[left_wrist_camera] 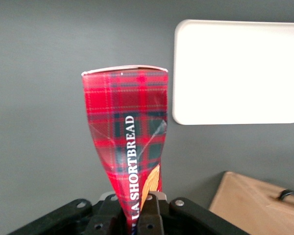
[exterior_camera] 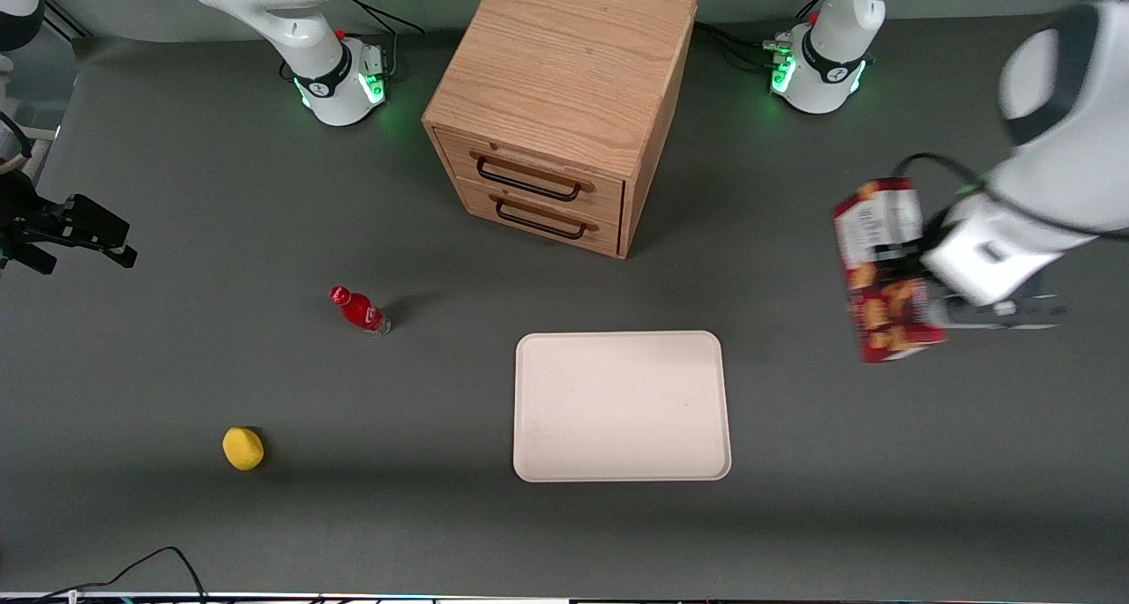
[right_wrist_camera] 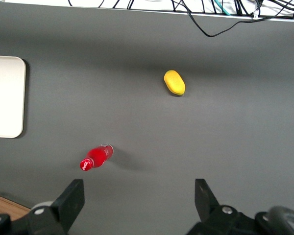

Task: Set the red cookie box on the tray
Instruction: 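Carry the held box over the cream tray and lower it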

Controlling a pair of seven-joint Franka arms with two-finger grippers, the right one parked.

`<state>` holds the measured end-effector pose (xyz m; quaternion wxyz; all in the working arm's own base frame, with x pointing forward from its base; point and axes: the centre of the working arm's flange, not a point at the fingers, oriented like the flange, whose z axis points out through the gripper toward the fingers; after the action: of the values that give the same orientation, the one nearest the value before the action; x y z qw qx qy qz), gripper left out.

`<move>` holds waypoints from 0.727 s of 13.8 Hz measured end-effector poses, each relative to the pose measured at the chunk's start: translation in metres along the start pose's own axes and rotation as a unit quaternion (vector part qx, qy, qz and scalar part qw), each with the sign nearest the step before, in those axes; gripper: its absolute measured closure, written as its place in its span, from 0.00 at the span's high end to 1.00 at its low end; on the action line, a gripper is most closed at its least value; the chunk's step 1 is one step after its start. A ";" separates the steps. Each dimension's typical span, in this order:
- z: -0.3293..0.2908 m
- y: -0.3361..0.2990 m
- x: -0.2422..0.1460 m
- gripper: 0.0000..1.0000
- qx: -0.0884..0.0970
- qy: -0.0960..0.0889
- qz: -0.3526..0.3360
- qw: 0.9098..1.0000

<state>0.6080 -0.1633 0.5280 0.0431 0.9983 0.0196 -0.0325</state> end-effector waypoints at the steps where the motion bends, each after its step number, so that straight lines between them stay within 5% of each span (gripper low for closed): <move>1: 0.023 0.025 0.009 0.08 -0.003 0.012 -0.011 1.000; 8: 0.246 0.092 0.079 0.08 -0.012 0.124 -0.036 0.992; 10: 0.283 0.099 0.079 0.08 -0.009 0.141 -0.023 0.990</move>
<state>0.6732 -0.2841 0.2500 0.0485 0.9918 0.0484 0.1078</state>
